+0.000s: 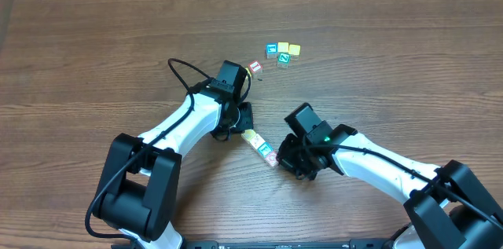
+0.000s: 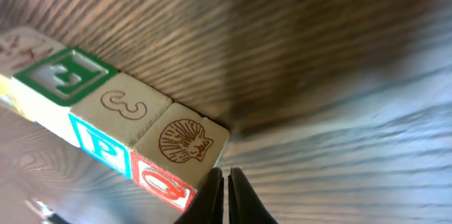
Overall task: Flip 4 blocks
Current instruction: 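Swing the right gripper downward, turning the row into a vertical column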
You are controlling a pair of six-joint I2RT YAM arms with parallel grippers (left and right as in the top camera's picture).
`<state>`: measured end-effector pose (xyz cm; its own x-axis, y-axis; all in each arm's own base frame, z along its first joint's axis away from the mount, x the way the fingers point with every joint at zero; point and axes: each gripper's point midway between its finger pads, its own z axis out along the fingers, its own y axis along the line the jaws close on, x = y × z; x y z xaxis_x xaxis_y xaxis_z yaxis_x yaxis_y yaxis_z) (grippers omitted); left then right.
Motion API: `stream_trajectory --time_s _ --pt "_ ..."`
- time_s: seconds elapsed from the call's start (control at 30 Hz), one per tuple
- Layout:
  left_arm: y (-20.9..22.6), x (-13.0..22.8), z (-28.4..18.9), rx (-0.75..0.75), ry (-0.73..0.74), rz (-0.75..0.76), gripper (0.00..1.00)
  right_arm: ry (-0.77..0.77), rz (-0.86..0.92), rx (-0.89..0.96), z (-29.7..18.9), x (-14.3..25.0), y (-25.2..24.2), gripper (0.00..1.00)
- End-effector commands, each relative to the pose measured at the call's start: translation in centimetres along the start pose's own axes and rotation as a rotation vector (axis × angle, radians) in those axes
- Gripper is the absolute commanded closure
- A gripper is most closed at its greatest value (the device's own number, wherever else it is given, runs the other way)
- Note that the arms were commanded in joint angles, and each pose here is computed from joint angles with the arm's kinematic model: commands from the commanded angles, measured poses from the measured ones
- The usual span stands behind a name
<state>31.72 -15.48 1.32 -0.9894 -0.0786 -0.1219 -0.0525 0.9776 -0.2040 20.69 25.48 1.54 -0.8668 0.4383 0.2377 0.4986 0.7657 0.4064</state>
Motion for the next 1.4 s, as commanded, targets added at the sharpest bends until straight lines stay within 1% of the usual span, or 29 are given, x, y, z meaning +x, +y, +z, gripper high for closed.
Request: stream_trajectory --time_s 0.0,0.2,0.53,0.67,1.37 --pt "-1.0 0.9 0.4 0.059 0.041 0.033 0.96 -0.005 0.053 -0.060 0.0 0.5 2.1 0.91" --pt "-1.3 -0.1 0.4 0.078 0.006 0.082 0.95 -0.016 0.036 -0.077 0.3 1.1 2.8 0.90" --pt "-1.5 -0.2 0.4 0.090 -0.001 0.083 0.96 -0.037 0.011 -0.079 0.5 1.4 3.1 0.90" --pt "-1.5 -0.2 0.4 0.090 -0.001 0.083 0.96 -0.041 0.011 -0.078 0.5 1.4 3.1 0.93" --pt "-2.0 -0.9 0.3 0.105 -0.030 0.092 0.96 -0.042 0.026 -0.073 0.6 1.7 3.0 0.93"
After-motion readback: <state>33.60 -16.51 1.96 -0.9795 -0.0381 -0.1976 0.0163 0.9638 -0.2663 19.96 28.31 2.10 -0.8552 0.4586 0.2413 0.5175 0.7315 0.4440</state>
